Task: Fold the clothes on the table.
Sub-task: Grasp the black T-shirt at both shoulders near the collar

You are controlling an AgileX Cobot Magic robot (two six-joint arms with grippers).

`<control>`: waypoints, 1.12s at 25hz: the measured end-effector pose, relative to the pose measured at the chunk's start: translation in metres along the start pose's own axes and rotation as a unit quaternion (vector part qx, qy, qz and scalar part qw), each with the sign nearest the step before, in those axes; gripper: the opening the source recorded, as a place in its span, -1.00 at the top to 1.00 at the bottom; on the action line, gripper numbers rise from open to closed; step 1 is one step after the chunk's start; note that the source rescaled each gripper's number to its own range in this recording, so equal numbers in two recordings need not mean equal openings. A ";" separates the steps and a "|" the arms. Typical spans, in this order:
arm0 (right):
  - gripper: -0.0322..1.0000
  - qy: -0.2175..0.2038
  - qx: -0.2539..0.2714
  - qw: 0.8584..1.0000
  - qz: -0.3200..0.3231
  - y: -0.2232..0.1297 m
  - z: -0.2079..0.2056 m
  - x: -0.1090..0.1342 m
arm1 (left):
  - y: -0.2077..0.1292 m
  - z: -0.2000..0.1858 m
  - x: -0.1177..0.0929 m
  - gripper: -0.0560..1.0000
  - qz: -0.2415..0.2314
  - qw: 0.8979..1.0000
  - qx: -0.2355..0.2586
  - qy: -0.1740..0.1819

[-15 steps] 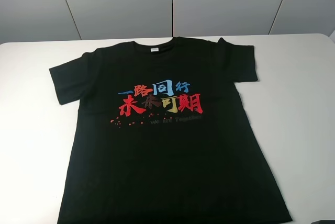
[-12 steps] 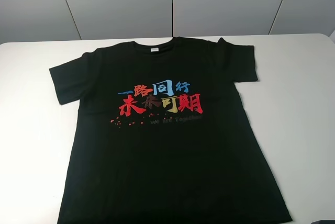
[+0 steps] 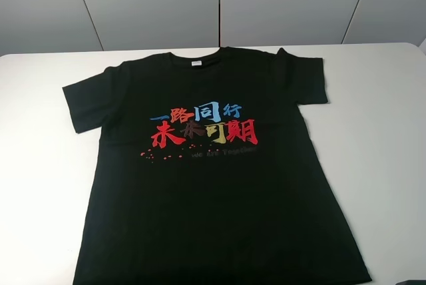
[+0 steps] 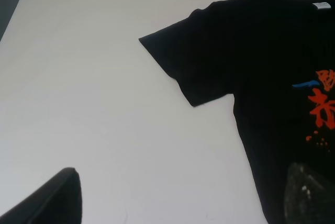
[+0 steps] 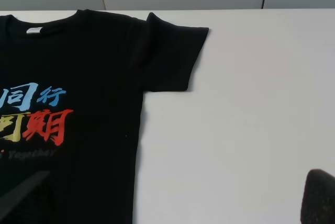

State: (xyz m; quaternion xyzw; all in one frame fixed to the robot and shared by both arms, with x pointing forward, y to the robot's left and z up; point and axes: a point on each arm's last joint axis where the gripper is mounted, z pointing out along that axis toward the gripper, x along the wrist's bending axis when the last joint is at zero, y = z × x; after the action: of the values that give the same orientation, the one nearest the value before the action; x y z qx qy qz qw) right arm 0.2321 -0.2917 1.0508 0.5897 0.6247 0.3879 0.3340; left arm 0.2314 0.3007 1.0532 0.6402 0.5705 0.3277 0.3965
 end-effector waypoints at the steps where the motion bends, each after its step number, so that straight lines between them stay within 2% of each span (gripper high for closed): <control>1: -1.00 0.000 0.000 1.000 0.000 0.000 0.000 0.000 | 0.000 0.000 0.000 -1.00 0.000 1.000 0.000 0.000; 28: -1.00 0.002 0.000 1.000 0.002 0.000 0.000 0.000 | 0.000 0.000 -0.001 -1.00 -0.002 1.000 0.000 -0.004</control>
State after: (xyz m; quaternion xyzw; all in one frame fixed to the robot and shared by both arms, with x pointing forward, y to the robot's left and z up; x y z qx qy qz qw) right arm 0.2320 -0.2913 1.0508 0.5901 0.6241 0.3898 0.3320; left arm 0.2313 0.3001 1.0532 0.6403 0.5703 0.3246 0.3991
